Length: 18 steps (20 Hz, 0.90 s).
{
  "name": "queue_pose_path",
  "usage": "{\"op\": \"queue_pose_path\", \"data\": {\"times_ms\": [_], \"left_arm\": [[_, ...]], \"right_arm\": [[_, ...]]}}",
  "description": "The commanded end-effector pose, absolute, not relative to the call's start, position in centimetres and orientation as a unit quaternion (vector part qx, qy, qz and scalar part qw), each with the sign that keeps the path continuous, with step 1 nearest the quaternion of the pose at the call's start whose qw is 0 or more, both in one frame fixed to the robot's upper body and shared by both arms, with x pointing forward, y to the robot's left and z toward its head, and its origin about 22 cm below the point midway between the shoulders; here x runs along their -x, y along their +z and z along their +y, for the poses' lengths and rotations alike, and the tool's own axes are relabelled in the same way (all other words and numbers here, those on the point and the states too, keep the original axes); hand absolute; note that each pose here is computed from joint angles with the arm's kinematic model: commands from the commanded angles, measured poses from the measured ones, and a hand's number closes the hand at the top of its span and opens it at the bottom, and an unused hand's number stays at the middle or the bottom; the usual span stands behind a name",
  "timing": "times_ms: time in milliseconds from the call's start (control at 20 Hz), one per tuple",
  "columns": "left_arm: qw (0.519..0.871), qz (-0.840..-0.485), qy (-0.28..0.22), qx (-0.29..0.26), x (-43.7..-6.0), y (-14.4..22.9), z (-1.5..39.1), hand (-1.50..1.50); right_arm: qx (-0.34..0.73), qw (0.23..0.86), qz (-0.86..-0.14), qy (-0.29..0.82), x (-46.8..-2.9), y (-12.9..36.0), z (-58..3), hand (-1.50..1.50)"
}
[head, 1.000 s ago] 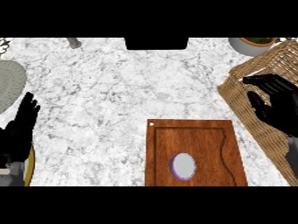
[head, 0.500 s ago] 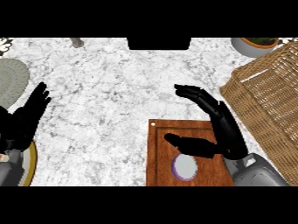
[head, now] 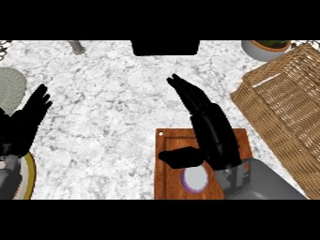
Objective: Pick the can from the cutting board and place it in the basket
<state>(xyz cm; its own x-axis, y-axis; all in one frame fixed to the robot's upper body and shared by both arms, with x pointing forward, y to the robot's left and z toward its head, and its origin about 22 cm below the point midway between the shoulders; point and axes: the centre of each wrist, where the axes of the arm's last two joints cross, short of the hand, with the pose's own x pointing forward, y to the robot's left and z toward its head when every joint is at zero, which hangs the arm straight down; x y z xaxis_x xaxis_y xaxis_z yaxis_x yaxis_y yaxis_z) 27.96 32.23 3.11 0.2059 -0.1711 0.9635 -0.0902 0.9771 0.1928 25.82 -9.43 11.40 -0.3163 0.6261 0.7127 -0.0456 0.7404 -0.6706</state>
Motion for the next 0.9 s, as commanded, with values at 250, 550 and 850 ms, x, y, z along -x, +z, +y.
{"op": "queue_pose_path", "data": {"times_ms": [250,550,850], "left_arm": [[0.772,-0.626,-0.019,-0.107,-28.2,4.0,33.0,0.00],[0.768,-0.632,-0.017,-0.106,-28.3,4.1,33.0,0.00],[0.768,-0.633,-0.014,-0.098,-27.7,3.8,33.5,0.00]], "right_arm": [[0.417,0.598,-0.581,0.362,-27.2,20.2,-11.0,-1.50],[0.342,0.652,-0.505,0.451,-24.3,22.5,-11.1,-1.50],[0.289,0.678,-0.510,0.444,-22.2,25.6,-13.5,-1.50]]}}
